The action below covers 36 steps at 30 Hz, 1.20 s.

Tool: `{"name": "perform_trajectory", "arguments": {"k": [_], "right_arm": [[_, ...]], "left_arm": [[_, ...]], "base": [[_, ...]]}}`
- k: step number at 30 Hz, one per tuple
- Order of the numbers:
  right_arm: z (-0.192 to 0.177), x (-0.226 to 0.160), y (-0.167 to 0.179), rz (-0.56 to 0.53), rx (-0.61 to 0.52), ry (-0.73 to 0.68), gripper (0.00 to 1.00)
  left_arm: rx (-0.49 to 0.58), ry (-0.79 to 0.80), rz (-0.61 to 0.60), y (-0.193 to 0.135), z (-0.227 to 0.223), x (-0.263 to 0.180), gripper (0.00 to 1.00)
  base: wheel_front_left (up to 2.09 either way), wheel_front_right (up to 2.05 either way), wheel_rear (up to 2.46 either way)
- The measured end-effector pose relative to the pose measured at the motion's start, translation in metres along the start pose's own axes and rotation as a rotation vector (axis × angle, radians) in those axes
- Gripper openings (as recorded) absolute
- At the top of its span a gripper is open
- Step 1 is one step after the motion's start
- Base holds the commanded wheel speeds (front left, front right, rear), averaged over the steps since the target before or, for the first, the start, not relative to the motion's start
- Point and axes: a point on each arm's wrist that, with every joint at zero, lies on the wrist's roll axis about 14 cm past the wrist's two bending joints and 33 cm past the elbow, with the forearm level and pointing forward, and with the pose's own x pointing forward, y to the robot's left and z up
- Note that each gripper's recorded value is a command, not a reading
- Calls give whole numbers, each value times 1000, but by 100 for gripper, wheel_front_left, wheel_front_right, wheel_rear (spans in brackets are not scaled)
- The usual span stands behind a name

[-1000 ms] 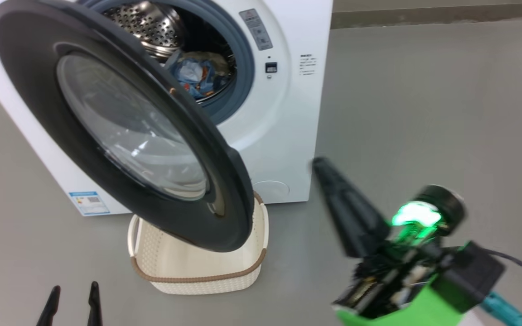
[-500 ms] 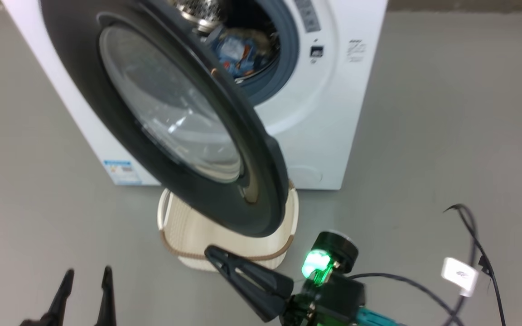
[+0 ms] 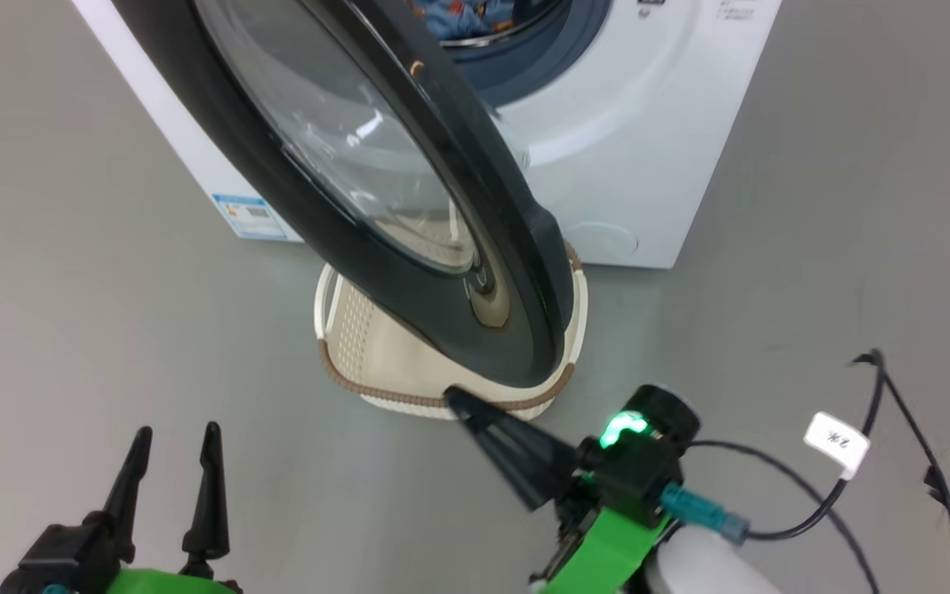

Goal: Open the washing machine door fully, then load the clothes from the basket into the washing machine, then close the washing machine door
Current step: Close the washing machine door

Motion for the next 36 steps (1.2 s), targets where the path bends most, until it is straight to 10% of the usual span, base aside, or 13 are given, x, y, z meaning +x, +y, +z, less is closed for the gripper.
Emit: {"name": "perform_trajectory", "arguments": {"k": [36], "right_arm": [[7,43,-205,-418,-85,-53,0]], "left_arm": [[-36,90,-68,-26,-36,44,100]], "base": [[0,0,0]]}}
